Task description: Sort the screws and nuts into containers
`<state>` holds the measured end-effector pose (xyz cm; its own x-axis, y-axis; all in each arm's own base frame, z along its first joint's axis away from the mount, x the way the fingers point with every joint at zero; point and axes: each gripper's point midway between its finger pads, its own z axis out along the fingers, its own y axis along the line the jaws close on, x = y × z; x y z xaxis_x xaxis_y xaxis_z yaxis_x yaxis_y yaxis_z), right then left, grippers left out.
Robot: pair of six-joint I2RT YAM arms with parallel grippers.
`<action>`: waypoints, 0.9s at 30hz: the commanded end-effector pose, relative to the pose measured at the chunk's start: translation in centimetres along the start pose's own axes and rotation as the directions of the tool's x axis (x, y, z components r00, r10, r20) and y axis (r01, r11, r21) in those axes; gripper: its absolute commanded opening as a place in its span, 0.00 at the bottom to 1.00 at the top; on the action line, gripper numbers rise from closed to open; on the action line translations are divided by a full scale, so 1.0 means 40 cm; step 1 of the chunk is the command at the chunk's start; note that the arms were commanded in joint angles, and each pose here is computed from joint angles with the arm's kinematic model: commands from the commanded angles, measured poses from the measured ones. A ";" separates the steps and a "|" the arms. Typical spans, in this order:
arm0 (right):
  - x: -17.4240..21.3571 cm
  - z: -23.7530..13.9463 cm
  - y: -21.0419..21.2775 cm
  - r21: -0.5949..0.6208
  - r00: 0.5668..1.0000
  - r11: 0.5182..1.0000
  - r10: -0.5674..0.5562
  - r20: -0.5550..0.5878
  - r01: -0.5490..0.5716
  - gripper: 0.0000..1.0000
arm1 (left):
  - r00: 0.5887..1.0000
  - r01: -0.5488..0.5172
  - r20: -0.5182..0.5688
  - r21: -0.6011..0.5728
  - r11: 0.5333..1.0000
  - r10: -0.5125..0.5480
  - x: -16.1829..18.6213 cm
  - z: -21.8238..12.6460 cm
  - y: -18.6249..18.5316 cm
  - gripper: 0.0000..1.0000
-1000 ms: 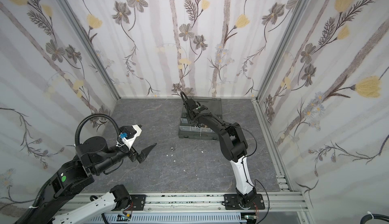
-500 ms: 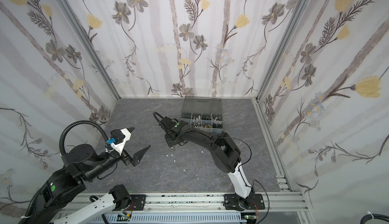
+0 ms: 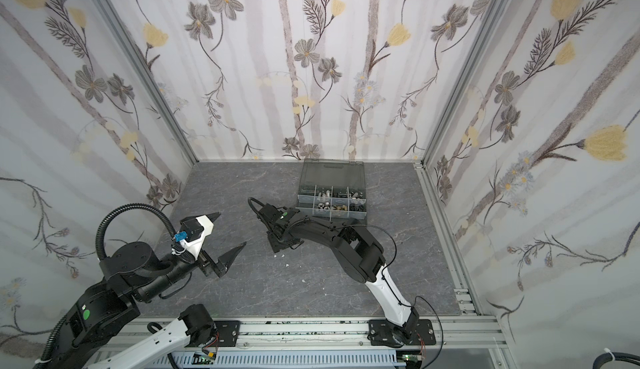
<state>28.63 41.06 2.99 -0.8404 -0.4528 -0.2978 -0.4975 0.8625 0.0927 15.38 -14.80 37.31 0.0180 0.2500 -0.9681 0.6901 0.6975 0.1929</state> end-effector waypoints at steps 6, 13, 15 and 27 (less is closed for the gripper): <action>0.002 0.027 -0.015 0.033 1.000 0.999 -0.012 -0.010 0.012 0.50 | 1.000 -0.011 0.024 -0.016 1.000 0.011 -0.016 0.001 0.008 1.00; 0.006 0.037 -0.033 0.055 1.000 0.998 -0.017 -0.020 0.018 0.38 | 1.000 -0.015 0.017 -0.015 1.000 0.015 -0.013 0.008 0.007 1.00; 0.009 0.041 -0.035 0.055 0.999 0.998 -0.021 -0.027 0.022 0.35 | 1.000 -0.015 0.016 -0.014 1.000 0.015 -0.015 0.010 0.006 1.00; 0.005 -0.001 -0.073 0.068 0.998 0.996 -0.051 -0.041 0.054 0.19 | 0.999 -0.037 0.006 -0.033 0.999 0.037 -0.022 0.024 0.016 1.00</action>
<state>29.93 40.07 2.16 -0.8222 -0.4880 -0.2931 -0.5215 0.8521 0.0443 16.16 -15.28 36.81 0.0111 0.2889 -0.9573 0.6831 0.6970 0.2182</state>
